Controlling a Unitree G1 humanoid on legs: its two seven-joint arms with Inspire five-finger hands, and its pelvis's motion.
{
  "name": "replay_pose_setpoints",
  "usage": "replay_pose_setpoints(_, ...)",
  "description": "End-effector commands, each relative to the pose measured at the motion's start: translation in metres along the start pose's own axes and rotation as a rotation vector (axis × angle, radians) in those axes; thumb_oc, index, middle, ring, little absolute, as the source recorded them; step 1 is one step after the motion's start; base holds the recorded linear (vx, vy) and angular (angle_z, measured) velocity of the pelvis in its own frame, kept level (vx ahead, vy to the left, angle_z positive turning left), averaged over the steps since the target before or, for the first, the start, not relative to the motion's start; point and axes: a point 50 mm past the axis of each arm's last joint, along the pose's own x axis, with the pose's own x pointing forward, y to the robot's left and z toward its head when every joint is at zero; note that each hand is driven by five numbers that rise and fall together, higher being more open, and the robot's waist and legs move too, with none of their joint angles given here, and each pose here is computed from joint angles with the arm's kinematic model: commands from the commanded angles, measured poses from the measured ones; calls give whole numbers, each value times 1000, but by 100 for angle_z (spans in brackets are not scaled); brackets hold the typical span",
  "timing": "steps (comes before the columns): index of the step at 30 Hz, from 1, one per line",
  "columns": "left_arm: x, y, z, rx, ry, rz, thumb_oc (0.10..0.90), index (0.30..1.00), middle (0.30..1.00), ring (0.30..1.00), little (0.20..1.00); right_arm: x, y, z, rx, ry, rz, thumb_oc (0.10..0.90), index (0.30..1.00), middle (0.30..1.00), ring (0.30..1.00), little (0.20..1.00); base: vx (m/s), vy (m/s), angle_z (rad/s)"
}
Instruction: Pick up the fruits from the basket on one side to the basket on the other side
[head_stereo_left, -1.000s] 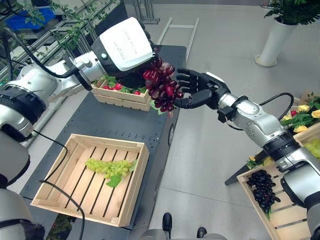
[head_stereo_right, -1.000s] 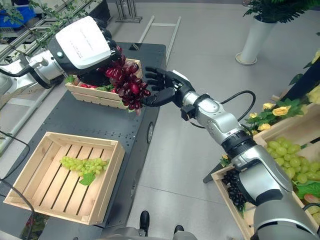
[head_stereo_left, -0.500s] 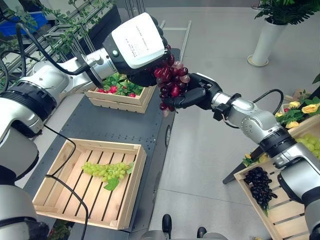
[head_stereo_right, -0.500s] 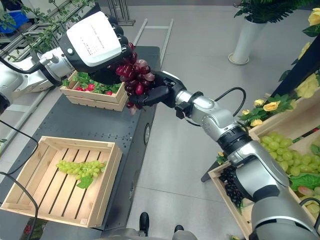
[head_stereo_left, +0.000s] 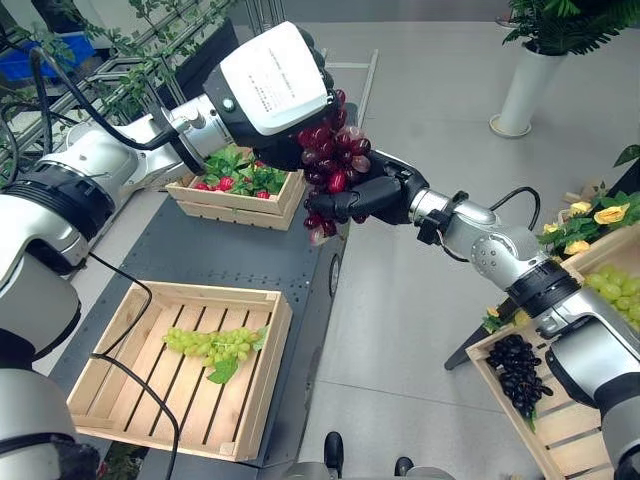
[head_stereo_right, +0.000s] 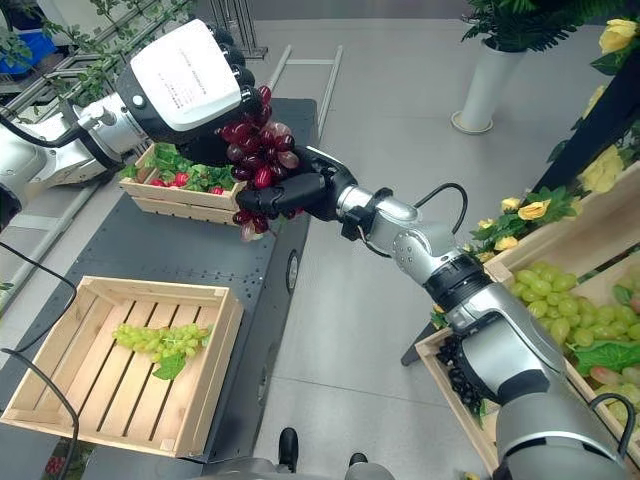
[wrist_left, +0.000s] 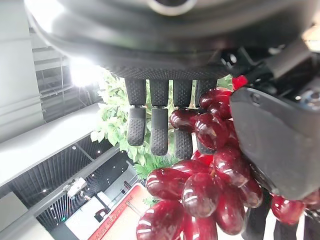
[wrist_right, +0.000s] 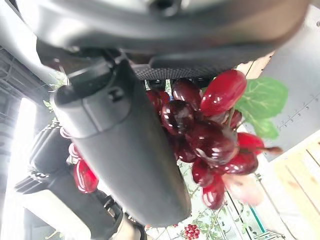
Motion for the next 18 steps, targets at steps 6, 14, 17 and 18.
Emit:
replay_pose_setpoints(6,33,24,-36,90,207,163,400,300,300,300,300,23,36,30,162,-308,184,400,300,300,300,300,11,2,-1)
replay_pose_setpoints(14,15,10,-48,93,343,-7,532,498,498,498,498,18,19,23,184,-268,70,400,300,300,300,300,0,0,0)
replay_pose_setpoints(17,6,3,-51,80,392,-61,800,900,900,900,900,15,9,21,180,-266,14,400,300,300,300,300,0,0,0)
replay_pose_setpoints(18,0,-2,-52,68,416,-100,800,900,900,900,900,13,3,20,188,-268,-15,400,300,300,300,300,0,0,0)
